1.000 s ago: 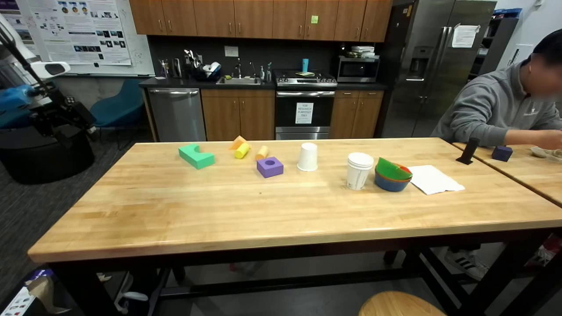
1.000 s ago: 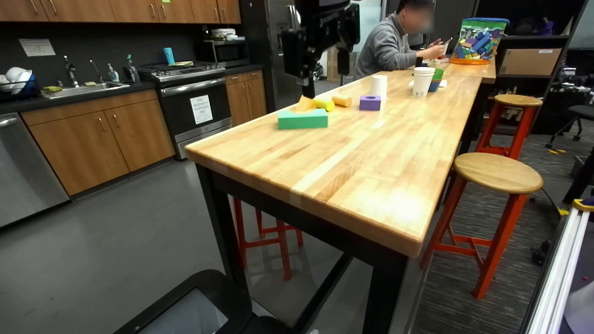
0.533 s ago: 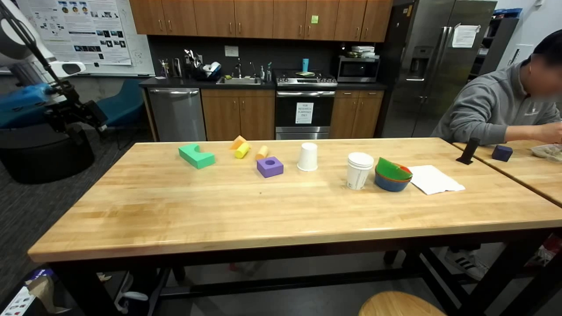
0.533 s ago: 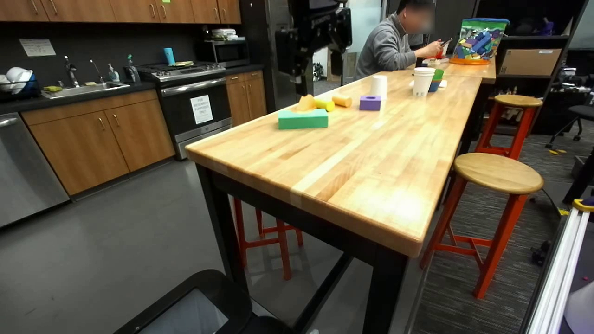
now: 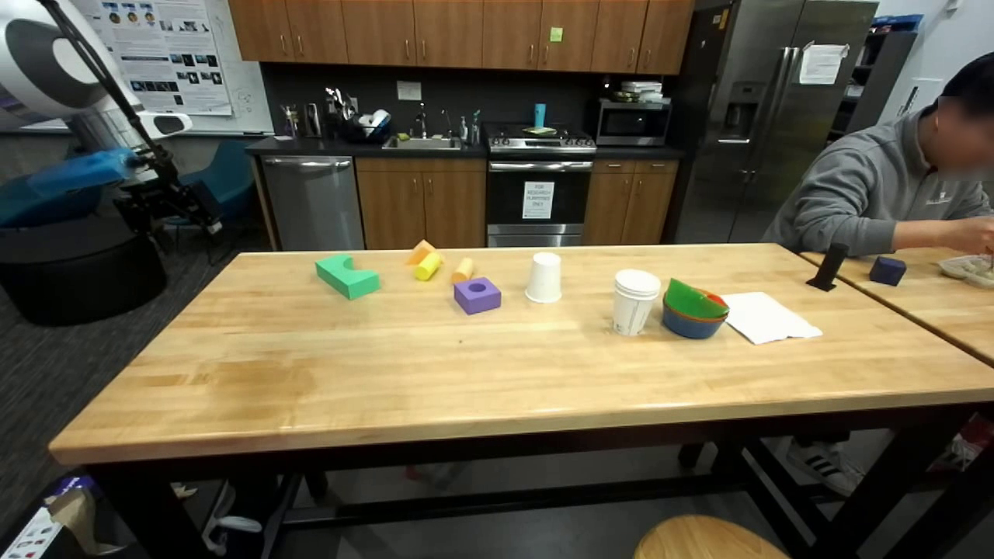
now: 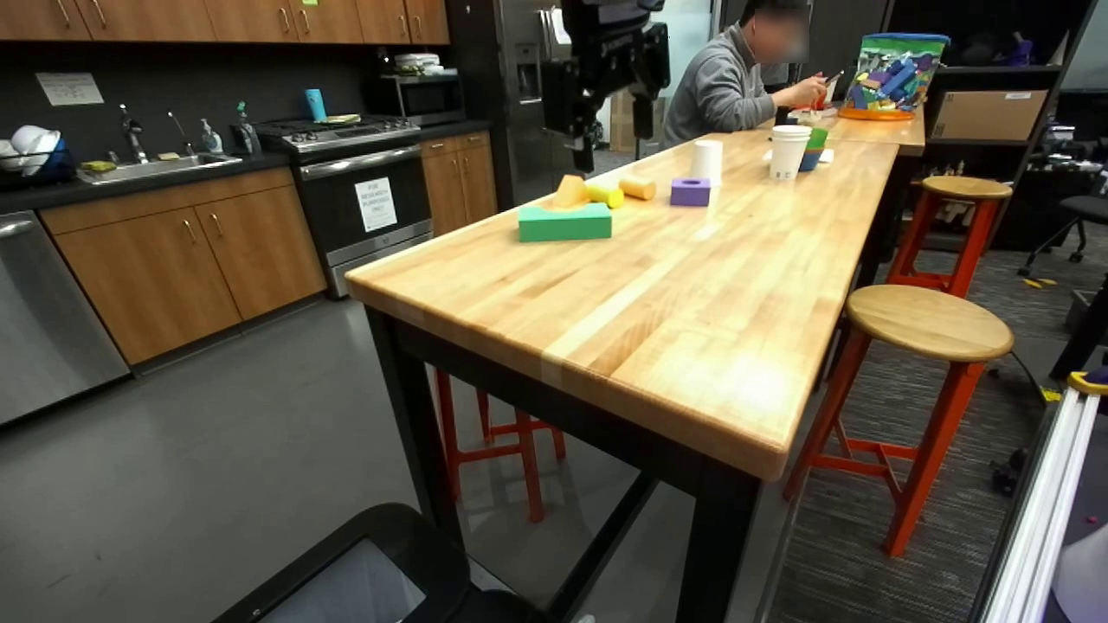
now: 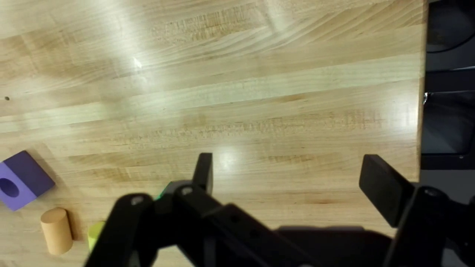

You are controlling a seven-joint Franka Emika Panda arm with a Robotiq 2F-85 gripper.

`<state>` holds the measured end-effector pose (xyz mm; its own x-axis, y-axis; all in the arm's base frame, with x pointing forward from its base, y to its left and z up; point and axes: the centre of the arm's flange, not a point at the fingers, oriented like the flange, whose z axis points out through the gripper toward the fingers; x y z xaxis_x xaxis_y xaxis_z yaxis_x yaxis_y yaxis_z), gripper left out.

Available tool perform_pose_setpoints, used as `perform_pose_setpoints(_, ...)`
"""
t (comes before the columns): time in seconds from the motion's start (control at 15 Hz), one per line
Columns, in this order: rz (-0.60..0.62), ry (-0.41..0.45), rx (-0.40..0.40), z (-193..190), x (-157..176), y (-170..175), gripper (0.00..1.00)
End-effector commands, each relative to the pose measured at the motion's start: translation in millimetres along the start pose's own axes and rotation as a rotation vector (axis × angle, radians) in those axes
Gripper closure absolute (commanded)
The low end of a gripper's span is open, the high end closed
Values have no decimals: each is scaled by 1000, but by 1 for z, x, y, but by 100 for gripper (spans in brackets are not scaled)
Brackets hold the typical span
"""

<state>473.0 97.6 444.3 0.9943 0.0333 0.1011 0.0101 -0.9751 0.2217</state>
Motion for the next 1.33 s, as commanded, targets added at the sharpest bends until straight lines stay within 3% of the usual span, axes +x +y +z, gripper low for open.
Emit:
perform_pose_setpoints(0.0, -27, -12, -11, -2, 10, 11, 0)
perform_pose_setpoints(0.87, -15, -35, 11, -12, 55, 25, 0)
perform_pose_setpoints(1.27, 7, -1, -6, -52, 64, 23, 0)
